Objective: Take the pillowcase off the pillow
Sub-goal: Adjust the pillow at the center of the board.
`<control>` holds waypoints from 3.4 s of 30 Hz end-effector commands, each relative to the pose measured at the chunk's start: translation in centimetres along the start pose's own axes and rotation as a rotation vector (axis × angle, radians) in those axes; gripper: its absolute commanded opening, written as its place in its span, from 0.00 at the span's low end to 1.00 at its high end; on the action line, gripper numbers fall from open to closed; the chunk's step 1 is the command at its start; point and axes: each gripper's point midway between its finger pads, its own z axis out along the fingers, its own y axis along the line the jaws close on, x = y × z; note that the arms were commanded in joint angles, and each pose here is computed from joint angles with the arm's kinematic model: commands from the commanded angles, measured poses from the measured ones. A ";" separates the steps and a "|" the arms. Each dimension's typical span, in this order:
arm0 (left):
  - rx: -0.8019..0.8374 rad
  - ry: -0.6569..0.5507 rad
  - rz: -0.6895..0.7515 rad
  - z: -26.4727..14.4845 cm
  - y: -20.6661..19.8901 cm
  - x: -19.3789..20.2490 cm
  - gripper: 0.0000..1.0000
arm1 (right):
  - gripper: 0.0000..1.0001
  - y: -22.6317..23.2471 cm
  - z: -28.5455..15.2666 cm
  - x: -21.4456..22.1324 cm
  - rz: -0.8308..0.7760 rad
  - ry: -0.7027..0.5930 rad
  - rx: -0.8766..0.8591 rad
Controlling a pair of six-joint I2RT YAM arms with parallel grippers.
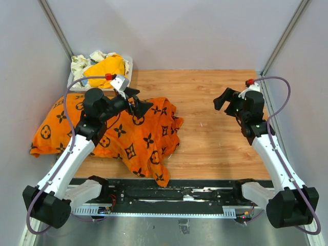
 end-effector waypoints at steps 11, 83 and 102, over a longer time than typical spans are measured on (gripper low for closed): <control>0.398 -0.115 0.278 -0.7 -7.9 -2.4 0.99 | 0.99 9.4 3.1 2.9 -0.084 0.115 -0.240; -0.789 -0.079 -0.278 -3.4 10.7 1.4 0.00 | 0.01 6.8 0.3 3.6 0.119 0.103 -0.420; -0.845 -0.265 0.044 2.0 13.9 -12.1 0.00 | 0.01 14.2 1.4 1.4 -0.018 0.000 -0.512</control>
